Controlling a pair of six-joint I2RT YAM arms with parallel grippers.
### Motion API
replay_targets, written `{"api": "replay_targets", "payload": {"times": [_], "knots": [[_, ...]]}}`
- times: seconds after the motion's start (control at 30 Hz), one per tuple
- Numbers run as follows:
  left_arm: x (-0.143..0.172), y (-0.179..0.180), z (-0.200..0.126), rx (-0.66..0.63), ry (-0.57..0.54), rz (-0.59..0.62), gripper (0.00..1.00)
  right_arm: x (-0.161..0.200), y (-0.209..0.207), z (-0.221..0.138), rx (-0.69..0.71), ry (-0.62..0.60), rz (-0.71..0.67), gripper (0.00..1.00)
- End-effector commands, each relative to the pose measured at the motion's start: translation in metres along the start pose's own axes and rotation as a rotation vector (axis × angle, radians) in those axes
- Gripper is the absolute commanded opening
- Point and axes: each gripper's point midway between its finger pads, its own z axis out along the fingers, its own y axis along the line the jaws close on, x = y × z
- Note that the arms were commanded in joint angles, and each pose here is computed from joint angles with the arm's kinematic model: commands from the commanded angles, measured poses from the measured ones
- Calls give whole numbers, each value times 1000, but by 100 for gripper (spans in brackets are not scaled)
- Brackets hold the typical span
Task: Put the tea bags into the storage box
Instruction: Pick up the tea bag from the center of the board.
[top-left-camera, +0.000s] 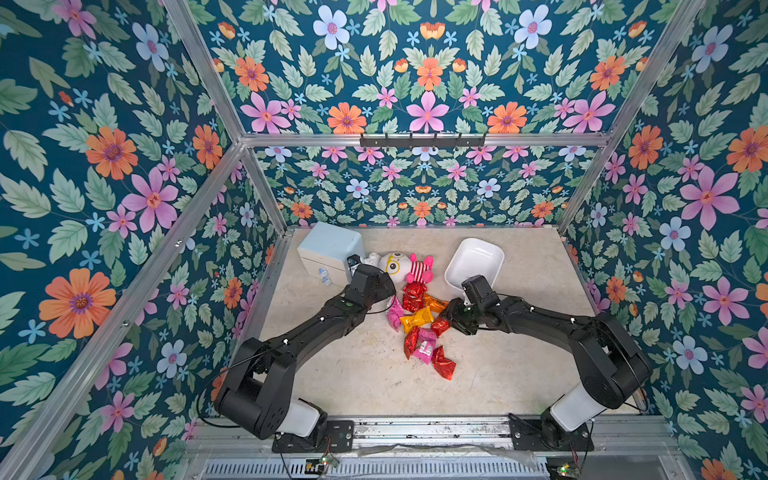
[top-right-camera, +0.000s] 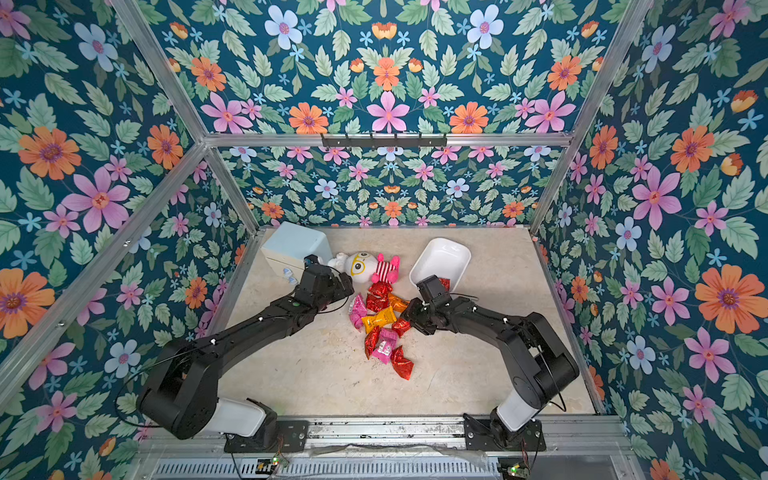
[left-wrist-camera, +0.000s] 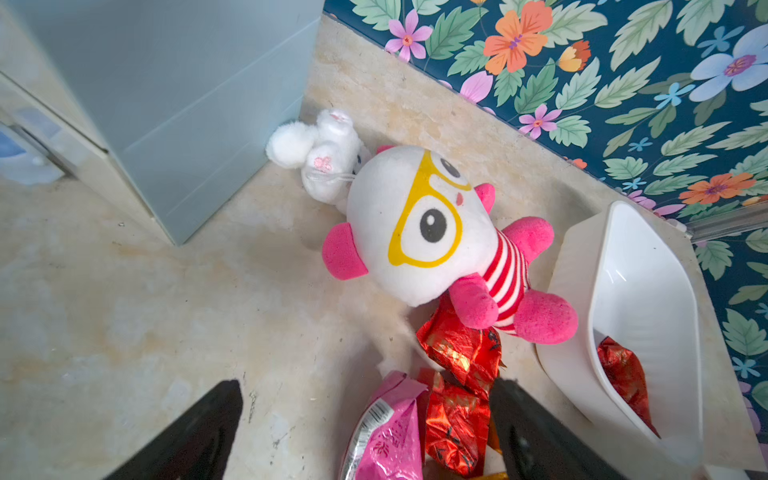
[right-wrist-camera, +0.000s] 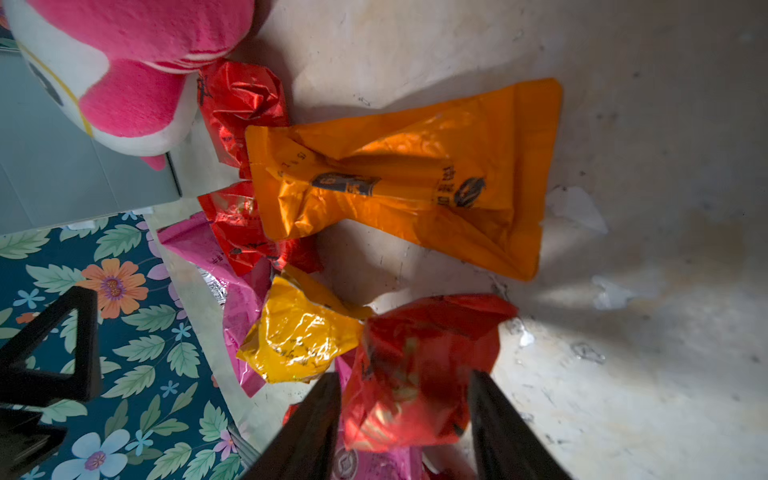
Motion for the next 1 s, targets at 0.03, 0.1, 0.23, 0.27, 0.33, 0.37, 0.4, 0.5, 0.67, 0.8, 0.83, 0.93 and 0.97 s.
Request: {"api": "replay_targets", "payload": {"times": [0.03,0.1,0.23,0.27,0.33,0.37,0.4,0.5,0.67,0.8,0.83,0.93,0.97], "knots": [[-3,2,-1,-11,-14,9,99,1,-3,4,19,11,4,37],[-4,2,-1,-13,-16,9,99,0,-2,3,19,9,-3,26],[-3,4,-3,-18,-20,6,99,1,-13,13,64,24,-4,7],[-3,5,-3,-20,-21,5,99,1,-13,13,65,25,-6,2],[-3,7,-4,-23,-24,5,99,0,-11,11,61,21,-12,0],[-3,7,-5,-25,-27,3,99,-1,-8,9,55,17,-20,0],[-3,8,-5,-25,-26,3,99,-2,-5,7,55,11,-29,0],[-2,8,-5,-25,-23,0,99,-10,10,-10,41,-28,-77,0],[-3,5,-4,-15,-22,-1,99,-22,40,-40,18,-75,-161,0],[-2,0,-2,2,-10,-1,99,-39,64,-63,20,-143,-230,0],[-1,-1,-1,6,-5,0,99,-46,69,-69,26,-164,-249,0],[-1,-4,0,19,4,1,99,-73,76,-85,46,-228,-281,0],[-1,-5,0,23,5,3,99,-83,76,-89,50,-246,-288,0]]}}
